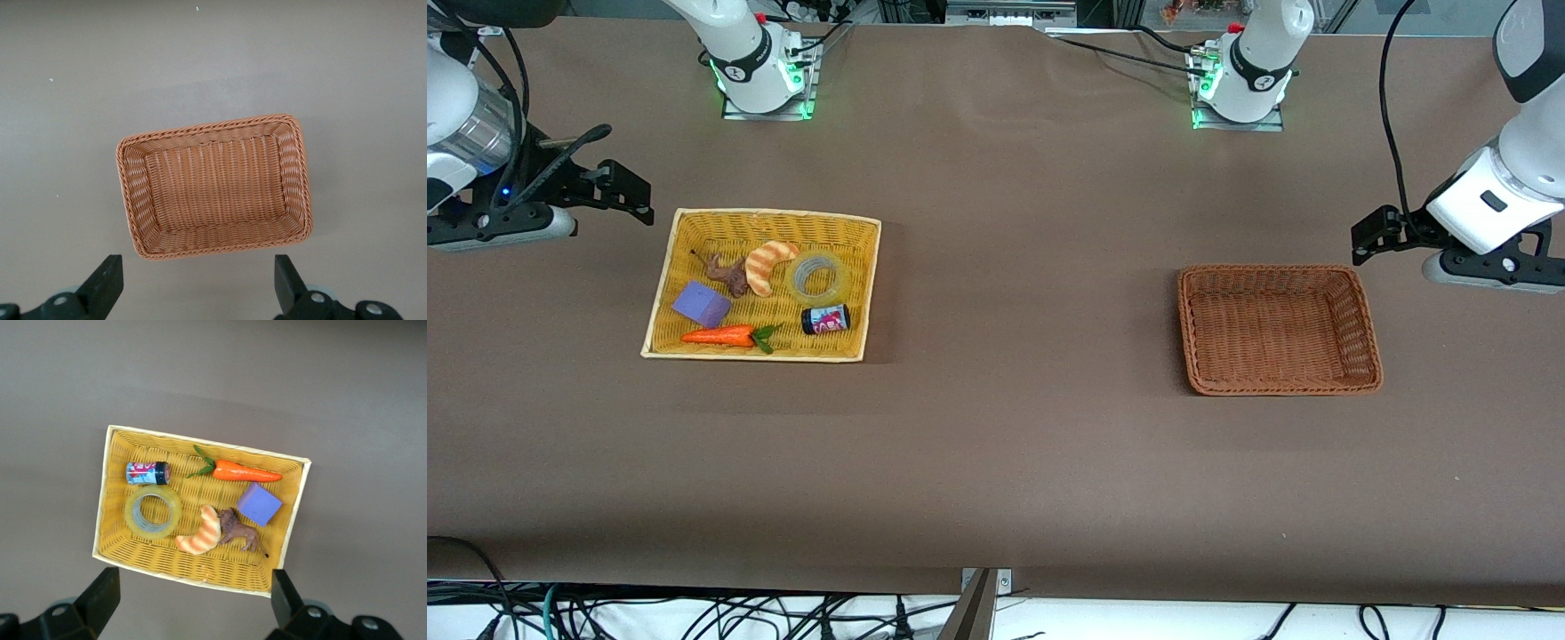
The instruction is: Transfer tape with both arms
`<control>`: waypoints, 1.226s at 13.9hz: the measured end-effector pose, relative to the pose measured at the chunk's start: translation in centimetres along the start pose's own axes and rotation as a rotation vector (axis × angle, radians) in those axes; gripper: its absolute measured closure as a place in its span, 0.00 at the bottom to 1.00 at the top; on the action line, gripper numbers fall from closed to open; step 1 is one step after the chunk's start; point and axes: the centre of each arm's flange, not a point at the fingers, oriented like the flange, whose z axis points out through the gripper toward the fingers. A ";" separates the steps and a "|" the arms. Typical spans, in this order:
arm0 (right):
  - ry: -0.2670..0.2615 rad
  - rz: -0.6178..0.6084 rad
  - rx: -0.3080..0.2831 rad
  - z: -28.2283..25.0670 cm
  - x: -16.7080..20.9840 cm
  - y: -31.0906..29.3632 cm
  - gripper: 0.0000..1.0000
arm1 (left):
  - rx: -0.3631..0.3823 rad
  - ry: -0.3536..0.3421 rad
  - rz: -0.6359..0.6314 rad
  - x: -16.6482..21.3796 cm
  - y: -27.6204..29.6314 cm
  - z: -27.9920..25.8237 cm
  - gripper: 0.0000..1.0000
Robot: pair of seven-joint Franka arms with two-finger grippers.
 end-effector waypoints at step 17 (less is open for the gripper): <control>0.009 -0.014 -0.028 -0.6 0.1 -0.4 0.00 | -0.001 -0.022 0.004 -0.2 0.2 0.0 0.00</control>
